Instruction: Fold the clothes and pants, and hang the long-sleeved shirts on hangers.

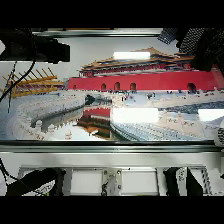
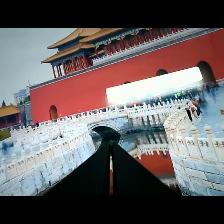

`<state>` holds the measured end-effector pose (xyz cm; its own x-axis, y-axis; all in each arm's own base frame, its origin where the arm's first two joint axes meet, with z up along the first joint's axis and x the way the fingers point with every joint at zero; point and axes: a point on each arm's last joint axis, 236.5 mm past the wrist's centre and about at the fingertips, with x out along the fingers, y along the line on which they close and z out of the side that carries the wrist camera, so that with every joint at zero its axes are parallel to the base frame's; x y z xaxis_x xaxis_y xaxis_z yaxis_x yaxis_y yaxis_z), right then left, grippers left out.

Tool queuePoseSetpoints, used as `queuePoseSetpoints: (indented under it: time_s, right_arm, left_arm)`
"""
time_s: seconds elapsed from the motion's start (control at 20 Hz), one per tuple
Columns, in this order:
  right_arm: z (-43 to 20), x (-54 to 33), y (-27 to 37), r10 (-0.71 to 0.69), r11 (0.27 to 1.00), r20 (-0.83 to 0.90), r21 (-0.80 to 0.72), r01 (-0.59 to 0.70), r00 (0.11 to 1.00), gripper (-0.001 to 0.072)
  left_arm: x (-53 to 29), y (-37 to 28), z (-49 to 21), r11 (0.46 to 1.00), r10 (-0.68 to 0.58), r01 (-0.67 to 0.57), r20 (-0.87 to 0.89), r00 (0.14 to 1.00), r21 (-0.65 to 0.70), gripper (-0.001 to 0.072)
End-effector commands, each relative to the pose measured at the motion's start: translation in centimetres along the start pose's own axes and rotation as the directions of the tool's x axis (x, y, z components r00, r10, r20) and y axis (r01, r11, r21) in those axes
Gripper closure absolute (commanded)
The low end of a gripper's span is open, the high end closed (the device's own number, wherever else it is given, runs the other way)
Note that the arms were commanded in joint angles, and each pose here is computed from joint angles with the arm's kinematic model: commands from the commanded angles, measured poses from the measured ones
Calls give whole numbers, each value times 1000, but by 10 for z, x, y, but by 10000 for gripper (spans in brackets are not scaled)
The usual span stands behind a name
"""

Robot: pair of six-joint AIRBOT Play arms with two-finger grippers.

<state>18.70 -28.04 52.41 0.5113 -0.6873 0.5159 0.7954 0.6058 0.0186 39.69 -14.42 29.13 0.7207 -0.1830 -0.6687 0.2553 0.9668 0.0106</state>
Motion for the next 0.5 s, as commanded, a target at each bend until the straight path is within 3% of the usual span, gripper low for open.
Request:
queuePoseSetpoints:
  time_s: [0.0, 0.45]
  right_arm:
    - [2, 2, -7, -30, 1000, 9, -4, 30, 1000, 699]
    - [-4, 6, -37, -148, 989, 16, -6, 149, 989, 699]
  left_arm:
    - [0, 0, 0, 1000, 1, -1, 0, 1000, 1, 693]
    - [0, 0, 0, 1000, 1, -1, 0, 1000, 1, 693]
